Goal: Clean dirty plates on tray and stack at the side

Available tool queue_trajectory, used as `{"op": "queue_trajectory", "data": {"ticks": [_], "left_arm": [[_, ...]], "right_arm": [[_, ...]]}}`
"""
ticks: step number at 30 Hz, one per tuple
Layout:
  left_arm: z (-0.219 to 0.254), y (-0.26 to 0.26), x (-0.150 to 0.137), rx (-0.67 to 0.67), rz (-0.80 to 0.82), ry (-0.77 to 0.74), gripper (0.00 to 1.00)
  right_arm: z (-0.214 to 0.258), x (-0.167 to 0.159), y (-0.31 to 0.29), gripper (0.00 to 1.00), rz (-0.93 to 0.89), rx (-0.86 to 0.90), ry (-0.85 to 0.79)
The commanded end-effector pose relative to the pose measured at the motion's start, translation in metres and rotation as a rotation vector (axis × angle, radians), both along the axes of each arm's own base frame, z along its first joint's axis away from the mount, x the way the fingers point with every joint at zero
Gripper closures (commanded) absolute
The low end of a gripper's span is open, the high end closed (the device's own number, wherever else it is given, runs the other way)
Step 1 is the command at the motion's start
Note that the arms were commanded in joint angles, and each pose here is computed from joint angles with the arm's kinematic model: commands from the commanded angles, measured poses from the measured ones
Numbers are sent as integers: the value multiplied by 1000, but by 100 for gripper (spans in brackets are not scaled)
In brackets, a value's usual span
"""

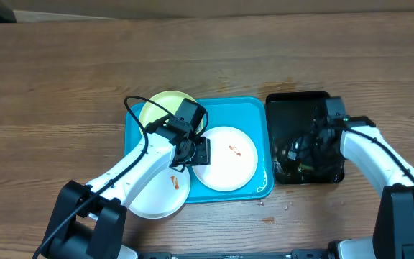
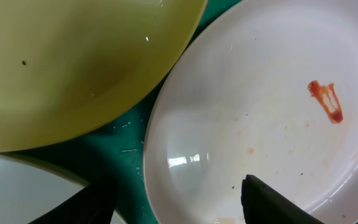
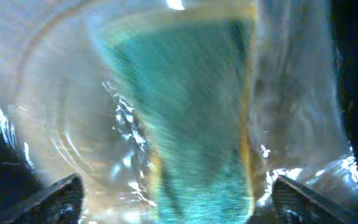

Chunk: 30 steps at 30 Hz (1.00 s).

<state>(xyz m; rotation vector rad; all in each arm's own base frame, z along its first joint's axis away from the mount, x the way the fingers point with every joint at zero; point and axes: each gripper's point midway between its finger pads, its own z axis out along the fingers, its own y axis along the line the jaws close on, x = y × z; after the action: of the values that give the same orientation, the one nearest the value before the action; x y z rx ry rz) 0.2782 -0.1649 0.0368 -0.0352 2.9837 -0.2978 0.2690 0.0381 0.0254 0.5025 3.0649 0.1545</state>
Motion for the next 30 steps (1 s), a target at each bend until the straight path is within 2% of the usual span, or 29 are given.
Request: {"op": "queue_trajectory", "data": {"ticks": [1, 4, 13, 14, 15, 17, 18, 19, 20, 21, 22, 24, 30], "left_arm": [[-4, 0, 0, 15, -22, -3, 34], [-4, -1, 0, 14, -25, -4, 35], [-3, -2, 2, 11, -24, -16, 36], [-3, -2, 3, 11, -24, -17, 36], [-3, -2, 3, 10, -25, -18, 38], [-3, -2, 3, 11, -25, -19, 45], [-3, -2, 3, 11, -24, -18, 48], [-3, -2, 2, 12, -25, -17, 49], [-3, -2, 3, 13, -25, -18, 49], [-3, -1, 3, 19, -24, -21, 49], [-4, 1, 4, 31, -22, -25, 50], [-5, 5, 5, 61, -18, -39, 49], [-10, 10, 2, 80, -16, -36, 51]], "right_arm": [[20, 27, -3, 0, 57, -24, -88], [16, 32, -14, 0, 46, -91, -117], [-22, 33, -15, 9, 40, -94, -161], [-24, 33, -15, 21, 40, -93, -165], [-25, 33, -15, 45, 40, -93, -168], [-24, 34, -14, 71, 40, -91, -171], [-24, 34, -13, 74, 41, -86, -172], [-24, 35, -13, 73, 41, -82, -173], [-24, 35, -13, 54, 41, -82, -173], [-24, 34, -13, 30, 41, -82, -171], [-24, 34, -13, 18, 41, -82, -170], [-24, 33, -13, 12, 41, -82, -165], [-26, 26, -12, 13, 43, -76, -139]]}}
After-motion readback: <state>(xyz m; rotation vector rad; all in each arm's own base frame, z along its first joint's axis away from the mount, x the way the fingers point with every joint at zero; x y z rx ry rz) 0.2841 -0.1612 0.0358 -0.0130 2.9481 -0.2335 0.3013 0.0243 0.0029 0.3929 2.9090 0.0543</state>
